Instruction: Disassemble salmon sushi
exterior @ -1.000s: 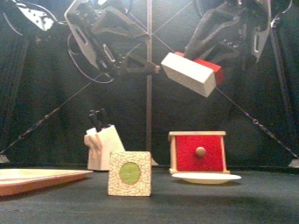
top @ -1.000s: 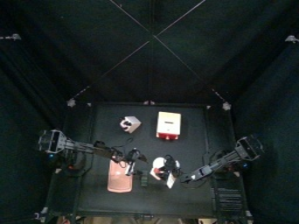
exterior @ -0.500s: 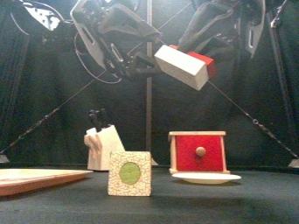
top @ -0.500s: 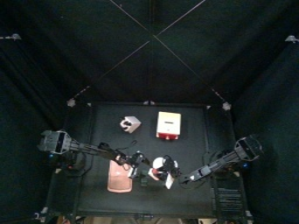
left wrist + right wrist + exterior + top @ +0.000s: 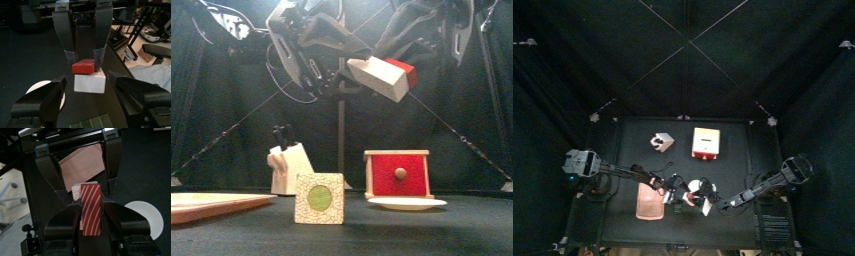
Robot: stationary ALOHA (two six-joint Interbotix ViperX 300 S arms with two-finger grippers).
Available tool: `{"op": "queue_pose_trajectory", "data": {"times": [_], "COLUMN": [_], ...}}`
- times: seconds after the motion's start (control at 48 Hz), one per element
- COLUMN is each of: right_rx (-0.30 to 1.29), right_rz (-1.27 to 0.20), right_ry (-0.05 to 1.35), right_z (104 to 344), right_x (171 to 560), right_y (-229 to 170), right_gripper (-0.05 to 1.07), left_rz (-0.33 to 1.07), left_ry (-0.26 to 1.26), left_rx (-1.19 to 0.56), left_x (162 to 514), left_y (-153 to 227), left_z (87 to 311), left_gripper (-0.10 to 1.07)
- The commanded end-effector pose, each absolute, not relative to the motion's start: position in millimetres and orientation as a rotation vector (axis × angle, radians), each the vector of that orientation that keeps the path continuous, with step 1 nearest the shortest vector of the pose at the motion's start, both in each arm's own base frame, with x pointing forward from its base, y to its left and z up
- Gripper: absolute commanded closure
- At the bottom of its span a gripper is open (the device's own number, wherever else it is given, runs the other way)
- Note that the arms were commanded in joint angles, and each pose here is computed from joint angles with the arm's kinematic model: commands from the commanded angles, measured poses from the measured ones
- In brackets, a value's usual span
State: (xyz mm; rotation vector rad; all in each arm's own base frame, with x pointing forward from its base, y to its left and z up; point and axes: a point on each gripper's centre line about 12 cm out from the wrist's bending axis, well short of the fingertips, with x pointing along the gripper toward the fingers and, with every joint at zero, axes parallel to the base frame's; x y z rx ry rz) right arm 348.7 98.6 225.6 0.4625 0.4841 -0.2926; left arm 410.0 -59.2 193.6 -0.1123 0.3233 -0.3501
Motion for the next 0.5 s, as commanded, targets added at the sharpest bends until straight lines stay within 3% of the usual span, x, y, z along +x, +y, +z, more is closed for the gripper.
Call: {"op": "queue_pose_trajectory", "data": {"times": [0.0,0.479], "right_rx": [0.479,0.483], "right_rz": [-0.281,-0.281], "right_ry": [0.445,0.442], "right_z": [241.2,242.7], "right_x": [352.7,353.2], "right_y": [99.0,98.7], "right_gripper": [0.46,0.46], "left_rz": [-0.35,-0.35], "left_ry": [0.285,0.292], "left_rx": [-0.116,-0.113], "left_x": [415.5,414.9], "left_y": [-59.4,-59.3], "left_z": [206.4,204.3], "left_gripper": [0.0,0.02]}}
